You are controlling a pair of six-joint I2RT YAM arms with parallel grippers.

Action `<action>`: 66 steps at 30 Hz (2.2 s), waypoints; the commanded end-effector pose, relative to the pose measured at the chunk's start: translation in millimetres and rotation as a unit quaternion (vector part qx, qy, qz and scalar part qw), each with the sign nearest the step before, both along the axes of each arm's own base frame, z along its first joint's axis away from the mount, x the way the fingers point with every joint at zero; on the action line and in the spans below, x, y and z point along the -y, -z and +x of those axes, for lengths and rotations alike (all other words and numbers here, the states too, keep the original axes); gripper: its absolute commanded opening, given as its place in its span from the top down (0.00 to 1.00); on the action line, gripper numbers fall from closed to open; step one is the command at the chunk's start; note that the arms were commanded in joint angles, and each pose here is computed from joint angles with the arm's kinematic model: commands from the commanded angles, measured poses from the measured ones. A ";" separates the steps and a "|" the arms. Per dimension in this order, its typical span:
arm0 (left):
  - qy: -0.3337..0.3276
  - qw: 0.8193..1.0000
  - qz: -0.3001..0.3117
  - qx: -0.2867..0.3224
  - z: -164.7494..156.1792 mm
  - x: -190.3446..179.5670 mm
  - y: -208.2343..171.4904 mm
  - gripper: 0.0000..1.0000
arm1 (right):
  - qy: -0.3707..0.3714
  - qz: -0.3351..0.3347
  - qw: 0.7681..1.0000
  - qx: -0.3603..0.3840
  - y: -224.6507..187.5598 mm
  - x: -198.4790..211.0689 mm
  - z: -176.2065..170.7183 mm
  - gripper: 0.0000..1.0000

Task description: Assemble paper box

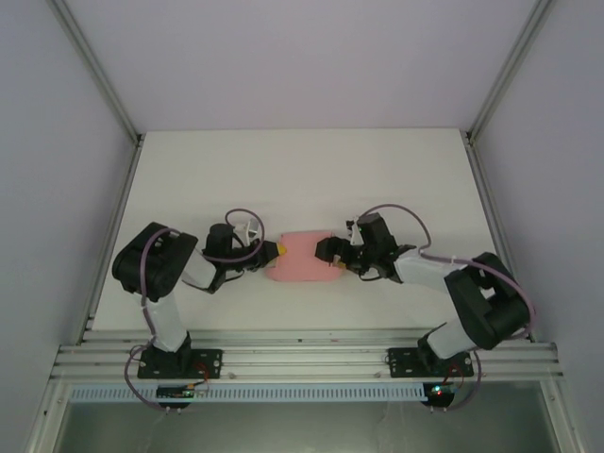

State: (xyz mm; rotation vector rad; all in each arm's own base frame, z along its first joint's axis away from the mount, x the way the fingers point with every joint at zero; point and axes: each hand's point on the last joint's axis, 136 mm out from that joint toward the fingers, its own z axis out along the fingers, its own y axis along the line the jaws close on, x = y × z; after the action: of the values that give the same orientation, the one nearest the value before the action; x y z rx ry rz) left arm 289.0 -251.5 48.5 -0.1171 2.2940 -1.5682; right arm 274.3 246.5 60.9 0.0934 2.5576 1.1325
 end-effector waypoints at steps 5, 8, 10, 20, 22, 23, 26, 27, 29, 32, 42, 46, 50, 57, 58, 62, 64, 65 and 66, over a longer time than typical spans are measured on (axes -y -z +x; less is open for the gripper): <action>0.010 1.000 0.004 -0.010 -4.2 -0.9 5.6 1.00 | -0.021 0.093 0.995 0.019 -29.6 -28.1 14.5 0.27; 0.012 1.000 0.001 -0.008 -3.2 0.5 2.3 0.98 | -0.008 0.105 0.994 0.021 -32.2 -26.2 15.4 0.37; 0.015 1.000 -0.001 -0.005 -1.5 2.0 -2.0 0.94 | 0.000 0.108 0.994 0.020 -31.9 -22.6 15.1 0.47; 0.011 0.997 0.043 0.066 10.4 -2.3 -52.3 0.00 | 0.047 0.109 0.993 -0.003 -37.2 -4.2 14.3 0.55; -0.001 0.992 0.088 0.085 10.8 -9.9 -61.0 0.00 | 0.060 0.095 0.993 -0.034 -35.7 3.7 15.6 0.57; -0.007 0.988 0.116 0.100 10.6 -14.3 -67.4 0.00 | 0.059 0.083 0.994 -0.050 -35.6 8.3 15.2 0.57; -0.016 0.970 0.181 0.161 4.8 -22.7 -90.4 0.00 | 0.056 0.068 0.993 -0.074 -45.5 15.2 15.6 0.58; -0.014 0.962 0.200 0.186 1.7 -23.6 -98.1 0.00 | 0.055 0.069 0.993 -0.079 -51.2 16.4 16.4 0.58; -0.009 0.939 0.243 0.243 -6.1 -23.4 -112.0 0.00 | 0.056 0.081 0.991 -0.094 -64.1 18.6 18.3 0.58; 0.025 0.903 0.280 0.325 -24.3 -13.1 -129.5 0.00 | 0.058 0.110 0.984 -0.130 -80.8 21.6 19.2 0.60; 0.122 0.769 0.382 0.497 -62.0 26.9 -147.9 0.00 | 0.021 0.158 0.959 -0.235 -105.0 23.7 7.5 0.61; 0.151 0.705 0.440 0.534 -61.8 42.0 -140.9 0.00 | 0.020 0.160 0.946 -0.282 -98.7 23.2 4.2 0.62; 0.184 0.656 0.479 0.554 -62.2 56.4 -129.7 0.00 | 0.017 0.153 0.930 -0.334 -91.0 23.0 -1.8 0.64; 0.214 0.628 0.499 0.558 -60.4 64.8 -112.5 0.00 | 0.017 0.168 0.906 -0.387 -83.7 19.7 -3.3 0.64; 0.215 0.625 0.503 0.556 -59.4 63.3 -110.1 0.00 | 0.015 0.170 0.904 -0.391 -84.9 19.1 -4.3 0.64; 0.221 0.612 0.517 0.556 -58.2 58.6 -102.4 0.04 | 0.018 0.170 0.899 -0.403 -85.6 20.4 -7.2 0.63; 0.214 0.613 0.517 0.558 -56.7 59.0 -103.2 0.16 | 0.015 0.170 0.898 -0.405 -86.8 20.0 -8.4 0.63; 0.212 0.614 0.514 0.560 -56.2 60.2 -104.5 0.24 | 0.013 0.168 0.898 -0.407 -86.7 20.1 -9.5 0.62; 0.210 0.614 0.510 0.565 -56.6 61.9 -106.4 0.31 | 0.012 0.166 0.897 -0.410 -86.3 20.2 -10.8 0.61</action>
State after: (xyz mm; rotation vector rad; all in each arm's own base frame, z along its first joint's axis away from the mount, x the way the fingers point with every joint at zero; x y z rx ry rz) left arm 228.5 -310.2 148.0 1.3594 1.7134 0.0114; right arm 271.0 222.7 134.5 0.8510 2.9448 1.7205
